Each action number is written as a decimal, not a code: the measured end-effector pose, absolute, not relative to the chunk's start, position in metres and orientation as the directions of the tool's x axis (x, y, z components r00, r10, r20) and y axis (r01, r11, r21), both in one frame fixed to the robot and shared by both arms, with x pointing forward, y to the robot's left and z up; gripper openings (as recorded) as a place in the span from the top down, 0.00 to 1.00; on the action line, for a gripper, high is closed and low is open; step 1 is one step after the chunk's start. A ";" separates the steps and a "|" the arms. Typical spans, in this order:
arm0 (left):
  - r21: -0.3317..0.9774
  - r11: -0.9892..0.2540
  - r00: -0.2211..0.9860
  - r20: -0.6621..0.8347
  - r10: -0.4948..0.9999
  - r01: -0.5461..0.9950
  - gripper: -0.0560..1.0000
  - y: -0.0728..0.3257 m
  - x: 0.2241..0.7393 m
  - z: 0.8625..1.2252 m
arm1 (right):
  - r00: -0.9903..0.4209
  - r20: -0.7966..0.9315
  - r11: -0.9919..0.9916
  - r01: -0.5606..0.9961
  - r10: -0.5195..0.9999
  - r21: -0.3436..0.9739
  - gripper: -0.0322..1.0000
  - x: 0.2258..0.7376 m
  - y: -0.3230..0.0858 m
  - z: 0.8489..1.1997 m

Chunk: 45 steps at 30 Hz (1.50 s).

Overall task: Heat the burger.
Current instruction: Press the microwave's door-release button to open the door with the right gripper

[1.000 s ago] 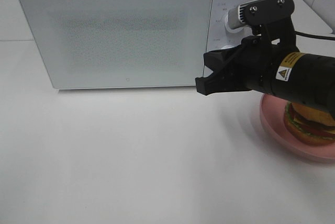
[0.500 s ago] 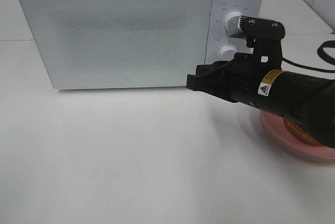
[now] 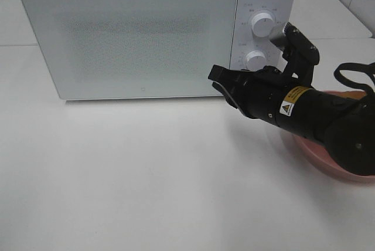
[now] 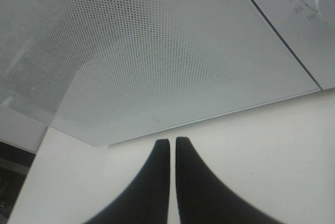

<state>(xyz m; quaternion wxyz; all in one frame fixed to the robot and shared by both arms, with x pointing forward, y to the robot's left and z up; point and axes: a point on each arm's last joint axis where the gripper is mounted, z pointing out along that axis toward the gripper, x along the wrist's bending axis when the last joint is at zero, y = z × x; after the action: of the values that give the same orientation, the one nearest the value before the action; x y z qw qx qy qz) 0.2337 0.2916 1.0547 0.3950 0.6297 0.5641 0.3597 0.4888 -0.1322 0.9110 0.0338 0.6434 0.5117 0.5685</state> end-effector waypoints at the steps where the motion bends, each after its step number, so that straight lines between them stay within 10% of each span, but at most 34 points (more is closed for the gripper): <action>1: 0.903 -0.052 0.105 0.007 0.994 0.426 0.95 0.292 0.234 1.055 | -0.149 0.723 -0.503 0.623 0.675 0.599 0.97 0.489 -0.132 0.909; 16: 0.903 -0.052 0.105 0.007 0.994 0.426 0.95 0.292 0.234 1.055 | 0.176 0.910 -0.821 0.519 0.375 0.238 0.97 0.499 -0.140 0.886; 45: 0.903 -0.052 0.105 0.007 0.994 0.426 0.95 0.292 0.234 1.055 | 0.415 0.862 -0.943 0.279 0.290 0.183 0.97 0.540 -0.139 0.849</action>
<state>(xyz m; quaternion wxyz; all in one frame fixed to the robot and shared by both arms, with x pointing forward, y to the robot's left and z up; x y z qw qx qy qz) 0.2337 0.2916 1.0547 0.3950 0.6297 0.5641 0.3597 0.5399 -0.1391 0.8489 0.0056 0.8412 0.1692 0.5135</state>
